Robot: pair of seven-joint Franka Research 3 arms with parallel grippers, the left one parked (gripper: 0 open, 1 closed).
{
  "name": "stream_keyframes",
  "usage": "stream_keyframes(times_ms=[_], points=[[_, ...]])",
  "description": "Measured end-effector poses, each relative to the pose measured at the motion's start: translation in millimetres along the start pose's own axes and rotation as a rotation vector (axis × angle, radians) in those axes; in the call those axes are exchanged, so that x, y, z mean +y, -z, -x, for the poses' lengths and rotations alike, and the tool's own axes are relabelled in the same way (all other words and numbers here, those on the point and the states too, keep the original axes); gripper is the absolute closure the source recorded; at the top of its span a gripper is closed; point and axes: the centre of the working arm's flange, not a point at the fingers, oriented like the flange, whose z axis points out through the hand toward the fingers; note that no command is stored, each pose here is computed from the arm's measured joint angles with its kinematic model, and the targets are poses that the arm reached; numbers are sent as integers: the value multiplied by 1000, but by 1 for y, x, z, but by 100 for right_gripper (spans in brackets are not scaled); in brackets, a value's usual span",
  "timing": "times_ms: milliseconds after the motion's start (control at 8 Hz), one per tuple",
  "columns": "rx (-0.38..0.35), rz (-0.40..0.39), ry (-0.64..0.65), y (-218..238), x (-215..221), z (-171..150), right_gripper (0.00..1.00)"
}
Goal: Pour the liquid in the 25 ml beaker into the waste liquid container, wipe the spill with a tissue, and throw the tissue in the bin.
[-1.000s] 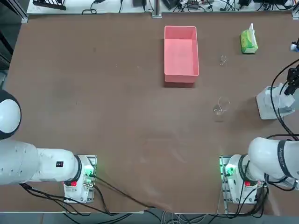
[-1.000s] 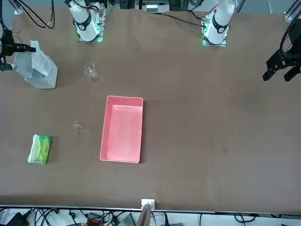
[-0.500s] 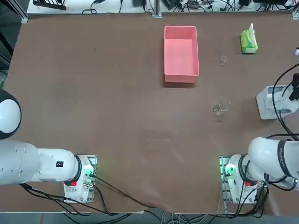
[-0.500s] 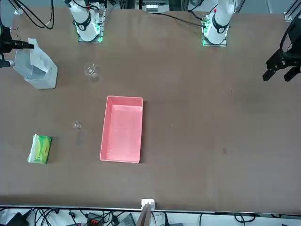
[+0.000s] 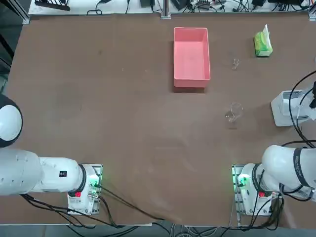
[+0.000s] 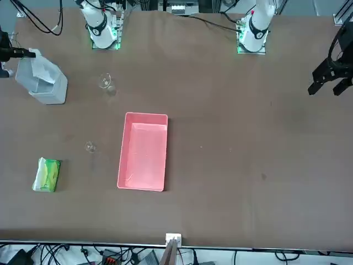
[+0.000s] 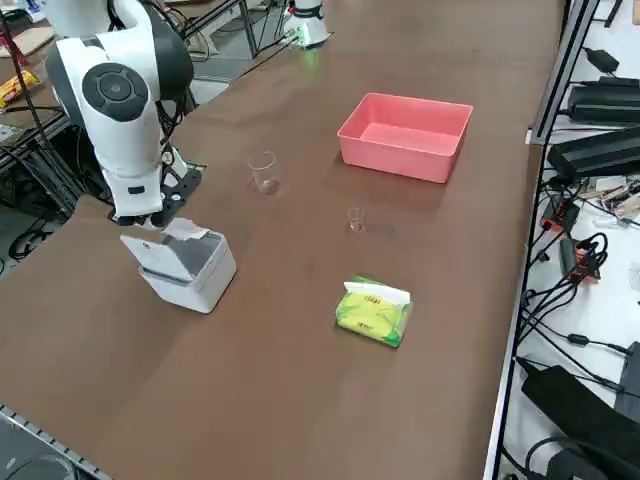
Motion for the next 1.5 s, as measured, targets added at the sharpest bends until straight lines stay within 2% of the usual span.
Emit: stream_keyframes(times_ms=[500, 1000, 1250, 1375, 1500], points=[[42, 39, 61, -11, 23, -10, 93], [52, 50, 74, -14, 27, -18, 90], [55, 57, 77, -10, 27, -21, 77], [54, 58, 78, -10, 27, -22, 61], [54, 59, 78, -10, 28, -23, 54]])
